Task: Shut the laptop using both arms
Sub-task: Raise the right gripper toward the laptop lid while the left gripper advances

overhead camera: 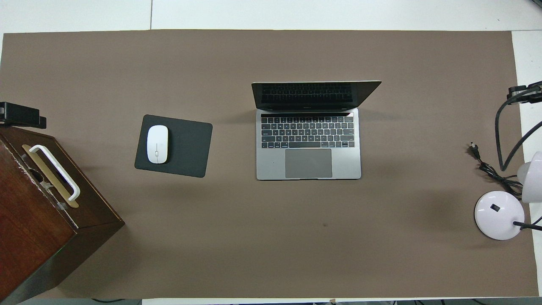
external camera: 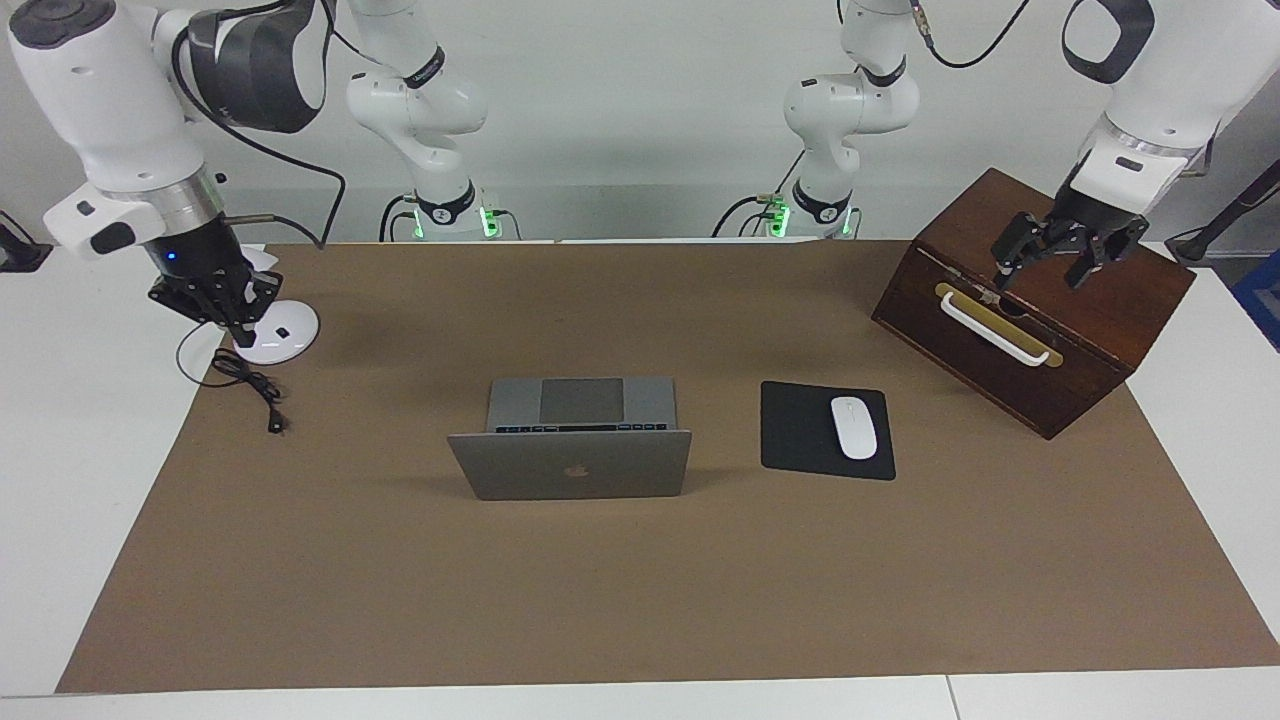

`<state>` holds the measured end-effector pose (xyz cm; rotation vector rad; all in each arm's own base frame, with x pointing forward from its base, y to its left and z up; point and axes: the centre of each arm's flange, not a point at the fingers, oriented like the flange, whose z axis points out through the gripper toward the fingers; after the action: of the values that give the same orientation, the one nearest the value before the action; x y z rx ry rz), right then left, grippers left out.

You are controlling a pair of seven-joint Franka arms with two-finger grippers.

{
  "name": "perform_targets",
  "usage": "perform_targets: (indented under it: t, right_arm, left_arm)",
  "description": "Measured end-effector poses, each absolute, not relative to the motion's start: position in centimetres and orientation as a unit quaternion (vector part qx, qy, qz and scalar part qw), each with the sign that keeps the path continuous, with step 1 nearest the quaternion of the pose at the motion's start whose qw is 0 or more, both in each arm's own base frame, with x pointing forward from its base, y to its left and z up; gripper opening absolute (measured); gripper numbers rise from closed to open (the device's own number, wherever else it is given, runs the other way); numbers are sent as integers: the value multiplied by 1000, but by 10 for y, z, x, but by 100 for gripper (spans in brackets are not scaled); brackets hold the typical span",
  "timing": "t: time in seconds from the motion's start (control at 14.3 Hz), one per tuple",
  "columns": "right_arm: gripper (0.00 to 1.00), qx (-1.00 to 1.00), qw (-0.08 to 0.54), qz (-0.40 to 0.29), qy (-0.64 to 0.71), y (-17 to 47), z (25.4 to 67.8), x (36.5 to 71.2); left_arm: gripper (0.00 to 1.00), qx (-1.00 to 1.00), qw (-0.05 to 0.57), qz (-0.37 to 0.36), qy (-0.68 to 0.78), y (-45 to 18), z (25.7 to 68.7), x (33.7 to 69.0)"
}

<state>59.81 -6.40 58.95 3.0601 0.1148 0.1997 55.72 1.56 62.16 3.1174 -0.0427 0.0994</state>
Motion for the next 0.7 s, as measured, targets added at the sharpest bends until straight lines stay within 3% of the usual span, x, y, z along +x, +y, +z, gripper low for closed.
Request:
perform_targets:
  t: [0.14,0.21,0.49,0.7]
  right_arm:
    - [1,996,38,78,39,-64,593,616]
    - [1,995,39,85,39,-64,597,625]
    - [1,991,44,117,38,-68,602,671]
    - [1,987,47,149,42,-68,582,710]
  left_arm:
    - [95,999,11,31,-14,16,621,557]
    - [85,999,11,32,-14,16,620,557]
    - [36,999,11,35,-14,16,619,557]
    - [1,999,11,36,-11,16,619,557]
